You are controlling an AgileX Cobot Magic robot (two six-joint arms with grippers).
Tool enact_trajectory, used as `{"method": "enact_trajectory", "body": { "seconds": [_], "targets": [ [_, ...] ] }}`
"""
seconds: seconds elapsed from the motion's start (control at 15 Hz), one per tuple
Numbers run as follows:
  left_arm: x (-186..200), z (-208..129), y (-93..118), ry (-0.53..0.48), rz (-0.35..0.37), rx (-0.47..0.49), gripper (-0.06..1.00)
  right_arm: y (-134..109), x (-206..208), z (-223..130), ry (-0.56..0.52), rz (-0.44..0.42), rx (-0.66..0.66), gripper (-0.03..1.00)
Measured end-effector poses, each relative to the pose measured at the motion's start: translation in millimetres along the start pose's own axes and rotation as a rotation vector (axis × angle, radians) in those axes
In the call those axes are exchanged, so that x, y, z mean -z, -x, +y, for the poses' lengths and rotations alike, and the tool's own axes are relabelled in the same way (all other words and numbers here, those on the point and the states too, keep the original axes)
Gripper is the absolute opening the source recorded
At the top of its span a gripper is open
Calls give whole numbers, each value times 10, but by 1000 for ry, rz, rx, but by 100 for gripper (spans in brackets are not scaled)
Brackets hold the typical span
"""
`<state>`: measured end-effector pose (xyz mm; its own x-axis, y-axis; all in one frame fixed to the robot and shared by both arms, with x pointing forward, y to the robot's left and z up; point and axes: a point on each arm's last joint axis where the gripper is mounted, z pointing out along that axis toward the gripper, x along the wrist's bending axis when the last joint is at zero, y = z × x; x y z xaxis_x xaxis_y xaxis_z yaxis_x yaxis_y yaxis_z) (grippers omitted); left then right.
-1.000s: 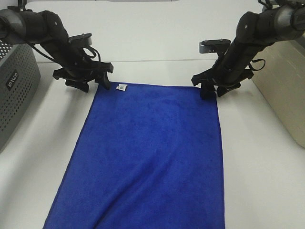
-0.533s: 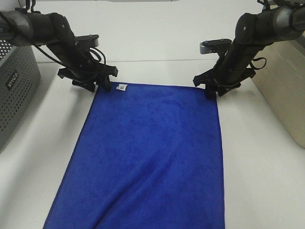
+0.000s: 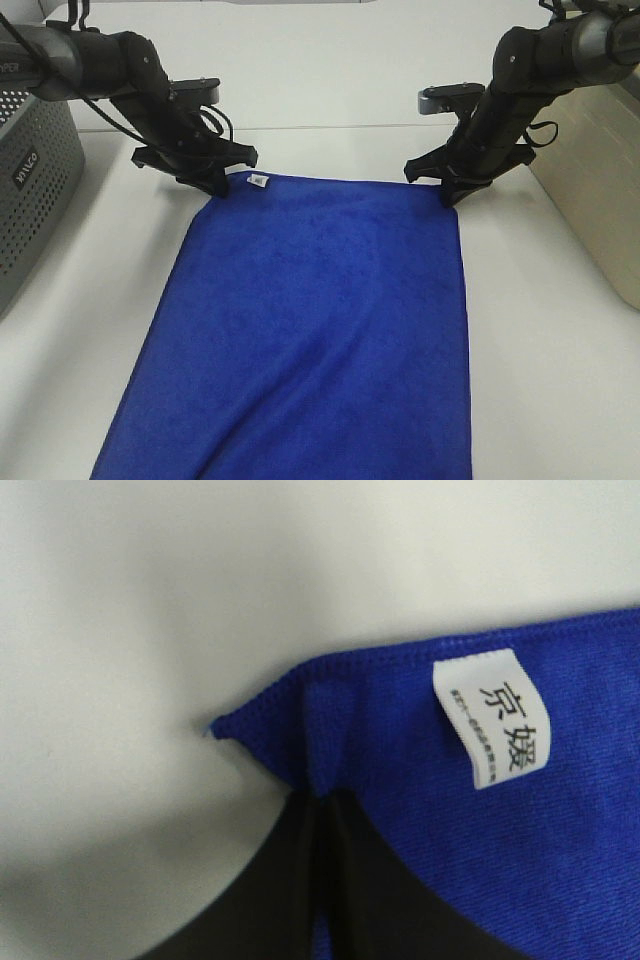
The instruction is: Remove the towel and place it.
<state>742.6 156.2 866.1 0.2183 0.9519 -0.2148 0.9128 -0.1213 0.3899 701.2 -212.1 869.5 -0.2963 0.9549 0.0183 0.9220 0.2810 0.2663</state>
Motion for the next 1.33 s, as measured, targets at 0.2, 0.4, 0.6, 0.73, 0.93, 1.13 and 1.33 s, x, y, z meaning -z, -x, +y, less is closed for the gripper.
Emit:
{"method": "enact_trajectory", "body": {
  "seconds": [0.2, 0.4, 0.6, 0.73, 0.93, 1.13, 1.33],
  "targets": [
    [0, 0, 15, 0, -17, 32, 0, 0, 0, 5, 6, 0, 3, 2],
    [-9, 4, 16, 7, -20, 63, 0, 31, -15, 90, 88, -32, 24, 2],
    [-35, 51, 2, 69, -13, 66, 0, 76, 99, 292, 196, -80, 65, 2],
    [-39, 91, -16, 108, 4, 48, 0, 101, 161, 375, 241, -112, 98, 2],
    [126, 315, -8, 196, 58, -45, 0, 115, 176, 417, 286, -134, 123, 2],
    [256, 454, -18, 250, 82, -80, 0, 126, 187, 449, 321, -152, 143, 2],
    [272, 465, -38, 250, 100, -97, 0, 127, 202, 485, 361, -158, 148, 2]
  ]
}}
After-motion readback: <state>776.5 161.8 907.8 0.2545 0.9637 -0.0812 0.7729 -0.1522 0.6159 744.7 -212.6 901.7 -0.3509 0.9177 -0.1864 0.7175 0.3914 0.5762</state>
